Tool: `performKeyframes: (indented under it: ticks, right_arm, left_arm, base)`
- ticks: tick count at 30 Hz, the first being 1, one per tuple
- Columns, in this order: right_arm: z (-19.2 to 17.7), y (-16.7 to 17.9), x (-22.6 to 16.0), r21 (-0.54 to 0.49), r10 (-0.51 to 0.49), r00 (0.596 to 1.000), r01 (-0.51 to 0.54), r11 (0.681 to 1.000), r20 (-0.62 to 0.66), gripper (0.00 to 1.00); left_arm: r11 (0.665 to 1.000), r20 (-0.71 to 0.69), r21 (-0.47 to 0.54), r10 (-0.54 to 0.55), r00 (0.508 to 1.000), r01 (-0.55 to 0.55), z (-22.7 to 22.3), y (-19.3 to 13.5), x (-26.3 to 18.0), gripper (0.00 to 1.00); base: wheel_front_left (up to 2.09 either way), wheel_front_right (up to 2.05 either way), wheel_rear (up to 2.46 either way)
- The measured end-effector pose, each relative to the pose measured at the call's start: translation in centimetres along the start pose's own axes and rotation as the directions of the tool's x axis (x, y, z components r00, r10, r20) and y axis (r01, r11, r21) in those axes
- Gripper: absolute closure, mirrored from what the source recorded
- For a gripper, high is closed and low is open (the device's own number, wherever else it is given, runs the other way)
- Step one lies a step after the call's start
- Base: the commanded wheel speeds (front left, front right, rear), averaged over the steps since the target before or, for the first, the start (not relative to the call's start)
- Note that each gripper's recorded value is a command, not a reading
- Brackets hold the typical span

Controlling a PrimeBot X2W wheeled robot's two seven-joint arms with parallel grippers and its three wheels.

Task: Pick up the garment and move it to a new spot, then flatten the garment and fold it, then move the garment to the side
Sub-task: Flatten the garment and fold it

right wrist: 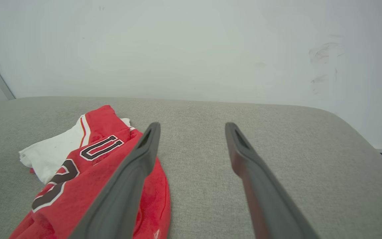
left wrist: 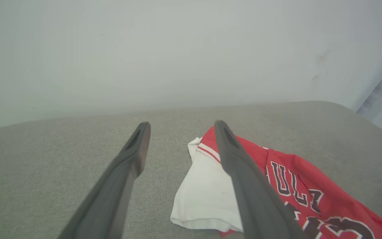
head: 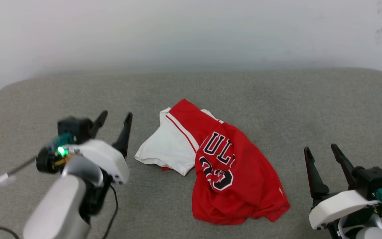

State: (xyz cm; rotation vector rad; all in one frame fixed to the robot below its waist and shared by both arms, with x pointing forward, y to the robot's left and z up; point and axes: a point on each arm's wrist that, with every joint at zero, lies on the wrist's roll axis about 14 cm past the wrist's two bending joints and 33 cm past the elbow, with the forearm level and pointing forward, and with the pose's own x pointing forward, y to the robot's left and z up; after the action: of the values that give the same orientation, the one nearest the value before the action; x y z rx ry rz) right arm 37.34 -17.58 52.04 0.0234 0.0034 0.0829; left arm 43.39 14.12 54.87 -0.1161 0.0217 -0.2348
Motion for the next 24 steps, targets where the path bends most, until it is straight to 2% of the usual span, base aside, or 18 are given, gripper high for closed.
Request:
performKeyframes:
  ticks: [4, 7, 11, 16, 20, 23, 24]
  right_arm:
    - [-0.4, -0.5, 0.8, 0.001, -0.013, 1.000, 0.013, 1.000, -0.006, 0.00]
    - [-1.4, -1.2, 1.0, 0.007, -0.034, 0.999, 0.034, 0.999, -0.030, 0.00]
    - [-2.5, -2.0, 1.5, 0.015, -0.055, 0.997, 0.056, 0.998, -0.050, 0.00]
    - [-3.7, -3.1, 1.8, 0.015, -0.084, 0.994, 0.085, 0.996, -0.075, 0.00]
    - [-4.5, -3.8, 1.9, 0.013, -0.106, 0.990, 0.108, 0.994, -0.094, 0.00]
    - [-5.1, -4.0, 1.8, 0.014, -0.112, 0.988, 0.114, 0.993, -0.107, 0.00]
    - [-5.2, -4.0, 1.8, 0.014, -0.113, 0.987, 0.115, 0.993, -0.110, 0.00]
  left_arm:
    - [0.998, -0.160, 0.009, -0.054, 0.986, 0.056, -1.1, 0.6, 3.0, 0.00]
    - [0.995, -0.347, -0.018, -0.095, 0.933, 0.095, -4.3, 0.6, 4.3, 0.00]
    - [0.991, -0.584, -0.071, -0.135, 0.801, 0.115, -9.5, 0.7, 4.5, 0.00]
    - [0.990, -0.754, -0.109, -0.139, 0.642, 0.087, -14.5, 1.4, 3.8, 0.00]
    - [0.989, -0.825, -0.130, -0.149, 0.545, 0.075, -17.1, 1.4, 3.5, 0.00]
    - [0.988, -0.851, -0.137, -0.151, 0.503, 0.064, -18.1, 1.4, 3.4, 0.00]
    - [0.988, -0.857, -0.144, -0.155, 0.492, 0.060, -18.2, 1.3, 3.4, 0.29]
  base:
    - [0.00, 0.00, 0.00]
    - [0.00, 0.00, 0.00]
    - [0.00, 0.00, 0.00]
    - [0.00, 0.00, 0.00]
    - [0.00, 0.00, 0.00]
    - [0.00, 0.00, 0.00]
    - [0.00, 0.00, 0.00]
